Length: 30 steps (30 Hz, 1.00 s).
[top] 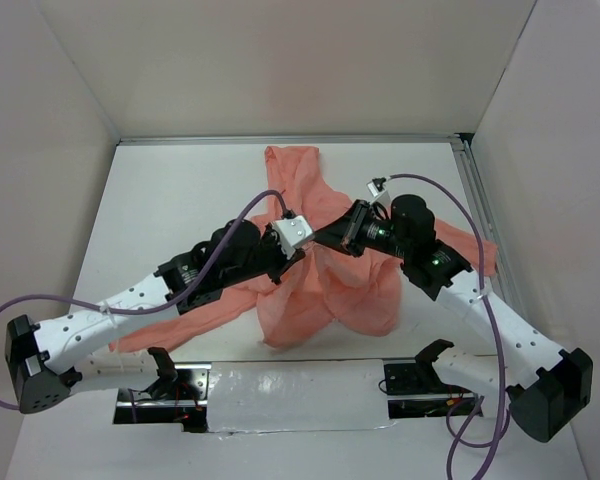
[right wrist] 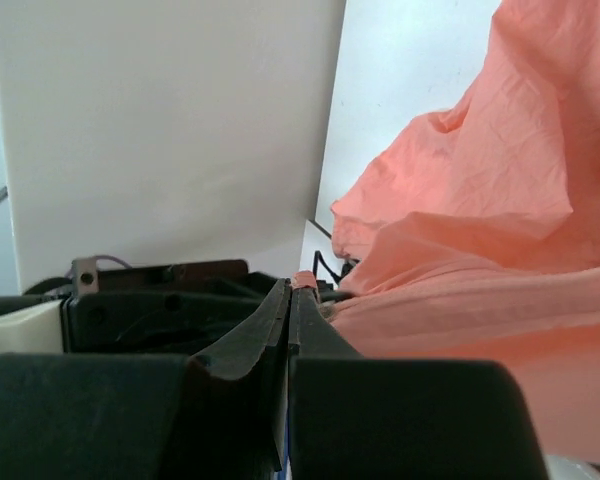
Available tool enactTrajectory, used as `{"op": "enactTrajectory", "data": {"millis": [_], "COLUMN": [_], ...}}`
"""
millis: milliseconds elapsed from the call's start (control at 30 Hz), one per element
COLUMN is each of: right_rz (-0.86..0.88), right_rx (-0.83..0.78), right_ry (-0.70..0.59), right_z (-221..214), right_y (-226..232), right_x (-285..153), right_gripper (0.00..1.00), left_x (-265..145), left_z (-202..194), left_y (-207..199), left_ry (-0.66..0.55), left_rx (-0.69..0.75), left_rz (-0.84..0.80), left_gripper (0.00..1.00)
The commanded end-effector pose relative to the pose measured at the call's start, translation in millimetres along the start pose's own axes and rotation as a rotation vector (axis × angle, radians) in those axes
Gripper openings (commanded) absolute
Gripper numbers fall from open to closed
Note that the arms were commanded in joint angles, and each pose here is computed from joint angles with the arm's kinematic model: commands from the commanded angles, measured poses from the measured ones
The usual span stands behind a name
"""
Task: Zip up the jacket
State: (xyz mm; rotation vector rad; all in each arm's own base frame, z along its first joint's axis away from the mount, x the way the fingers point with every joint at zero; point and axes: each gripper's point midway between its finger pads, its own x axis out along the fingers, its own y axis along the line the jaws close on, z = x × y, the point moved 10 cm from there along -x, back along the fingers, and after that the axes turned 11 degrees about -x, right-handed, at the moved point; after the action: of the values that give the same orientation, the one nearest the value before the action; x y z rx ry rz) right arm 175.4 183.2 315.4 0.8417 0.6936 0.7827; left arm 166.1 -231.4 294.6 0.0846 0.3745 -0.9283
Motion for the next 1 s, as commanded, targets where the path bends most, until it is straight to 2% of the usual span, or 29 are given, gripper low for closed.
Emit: {"op": "enactTrajectory", "data": {"millis": [0,133,233,400,433,500,700,767,800,867,900,933,967], "right_rz": [0.062,0.033,-0.055,-0.199,-0.228,-0.309,-0.527,-0.555,-0.580,-0.649,-0.701,-0.719,-0.760], "right_rx": [0.014,0.033,0.030,0.031,0.023,0.002,-0.118,-0.158,-0.168,-0.189,-0.189,-0.192,-0.194], "right_ry": [-0.102,-0.118,-0.103,-0.052,-0.057,-0.148,-0.426,-0.470,-0.520,-0.538,-0.587,-0.608,-0.602], "right_z": [16,26,30,25,25,39,123,162,197,231,266,282,291], "right_y": [10,8,0,-29,-37,-50,-88,-102,-112,-125,-136,-141,-167], "right_x": [0,6,14,27,31,38,74,95,108,117,125,128,141], "right_gripper": [0.00,0.00,0.00,0.00,0.00,0.00,0.00,0.00,0.00,0.00,0.00,0.00,0.00], "left_x": [-13,-24,-26,-29,-31,-38,-46,-42,-40,-32,-29,-27,-24], "left_z": [12,15,20,39,42,49,25,2,-6,-35,-56,-66,-78], "left_y": [-8,-18,-23,-24,-25,-28,-36,-39,-42,-46,-47,-49,-51], "left_ry": [-0.112,-0.172,-0.196,-0.261,-0.272,-0.298,-0.231,-0.172,-0.143,-0.053,0.007,0.042,0.082], "left_rx": [0.058,0.112,0.152,0.181,0.186,0.189,0.114,0.094,0.059,-0.022,-0.045,-0.062,-0.103], "left_rz": [-0.091,-0.144,-0.154,-0.102,-0.107,-0.129,-0.220,-0.275,-0.311,-0.345,-0.376,-0.390,-0.394], "left_gripper": [0.00,0.00,0.00,0.00,0.00,0.00,0.00,0.00,0.00,0.00,0.00,0.00,0.00]}}
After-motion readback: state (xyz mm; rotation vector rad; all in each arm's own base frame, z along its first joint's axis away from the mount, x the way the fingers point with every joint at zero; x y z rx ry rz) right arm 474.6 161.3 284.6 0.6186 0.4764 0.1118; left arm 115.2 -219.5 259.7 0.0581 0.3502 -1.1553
